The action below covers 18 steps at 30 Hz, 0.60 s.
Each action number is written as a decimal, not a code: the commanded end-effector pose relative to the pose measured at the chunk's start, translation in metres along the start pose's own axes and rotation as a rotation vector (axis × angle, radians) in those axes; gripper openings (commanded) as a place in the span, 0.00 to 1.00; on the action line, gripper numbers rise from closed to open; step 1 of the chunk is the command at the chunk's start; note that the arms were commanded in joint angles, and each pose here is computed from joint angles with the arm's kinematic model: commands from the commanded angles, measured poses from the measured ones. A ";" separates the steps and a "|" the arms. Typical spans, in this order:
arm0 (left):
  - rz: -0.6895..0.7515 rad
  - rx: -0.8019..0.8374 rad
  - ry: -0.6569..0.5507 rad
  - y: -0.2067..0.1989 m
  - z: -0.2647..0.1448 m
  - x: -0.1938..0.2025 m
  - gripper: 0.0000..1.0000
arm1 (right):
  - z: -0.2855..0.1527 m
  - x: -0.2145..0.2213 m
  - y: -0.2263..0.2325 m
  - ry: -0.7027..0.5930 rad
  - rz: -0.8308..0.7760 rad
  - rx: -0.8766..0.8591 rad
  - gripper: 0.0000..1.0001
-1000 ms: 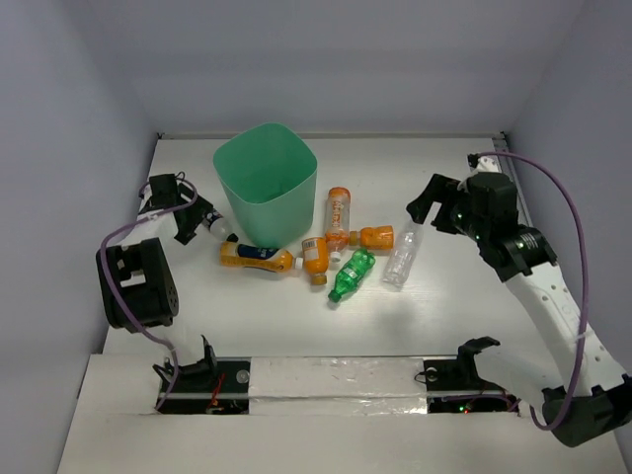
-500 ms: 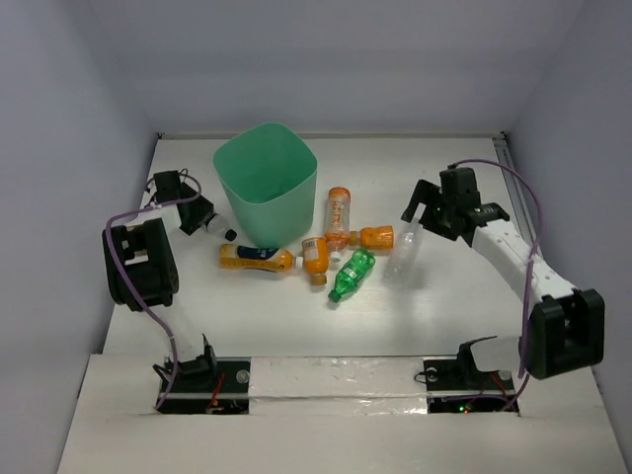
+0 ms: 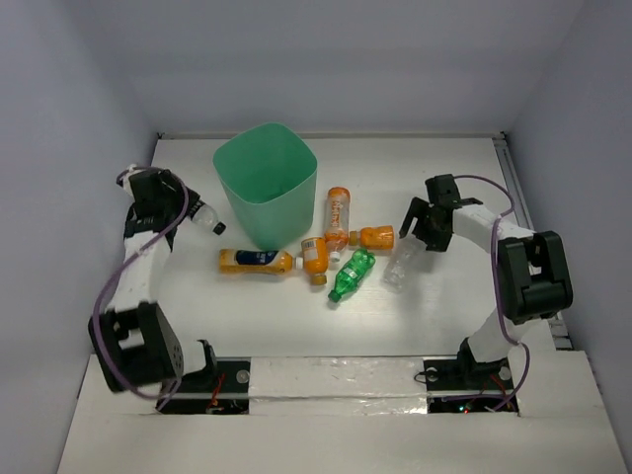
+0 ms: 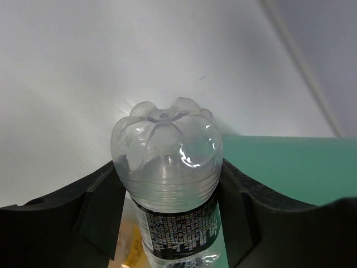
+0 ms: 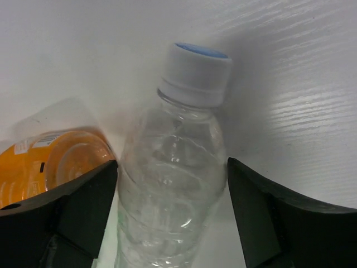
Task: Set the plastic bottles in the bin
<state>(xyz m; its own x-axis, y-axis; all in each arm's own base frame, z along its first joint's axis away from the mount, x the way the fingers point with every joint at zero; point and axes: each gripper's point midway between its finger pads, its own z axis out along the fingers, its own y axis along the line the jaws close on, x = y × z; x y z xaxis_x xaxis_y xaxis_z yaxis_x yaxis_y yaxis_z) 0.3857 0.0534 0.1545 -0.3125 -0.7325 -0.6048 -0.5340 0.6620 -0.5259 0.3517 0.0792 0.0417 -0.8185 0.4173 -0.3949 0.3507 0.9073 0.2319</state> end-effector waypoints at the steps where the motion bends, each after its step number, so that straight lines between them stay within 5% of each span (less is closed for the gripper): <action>1: 0.020 0.047 -0.101 -0.010 -0.046 -0.022 0.33 | -0.007 -0.034 0.015 -0.092 0.027 -0.021 0.82; 9: 0.041 0.240 -0.301 -0.069 -0.155 -0.079 0.32 | -0.030 -0.043 0.005 -0.155 0.047 0.026 0.64; 14: 0.014 0.559 -0.375 -0.164 -0.225 -0.108 0.30 | -0.109 -0.064 0.020 -0.330 0.080 -0.118 0.62; 17: 0.036 0.664 -0.401 -0.216 -0.245 -0.115 0.30 | -0.159 -0.066 0.042 -0.396 0.093 -0.291 0.60; 18: 0.052 0.630 -0.376 -0.226 -0.224 -0.111 0.30 | -0.175 -0.071 0.047 -0.421 0.097 -0.324 0.60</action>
<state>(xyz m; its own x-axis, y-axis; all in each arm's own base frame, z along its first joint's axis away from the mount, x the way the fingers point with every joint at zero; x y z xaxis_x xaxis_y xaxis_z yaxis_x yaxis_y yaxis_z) 0.3431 -0.0298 0.4368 -0.0227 -0.6664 -0.7453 -0.0202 0.7456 -0.6661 0.3514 0.0710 0.1825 -0.5903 0.4937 -0.6386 0.2947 0.8683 0.3989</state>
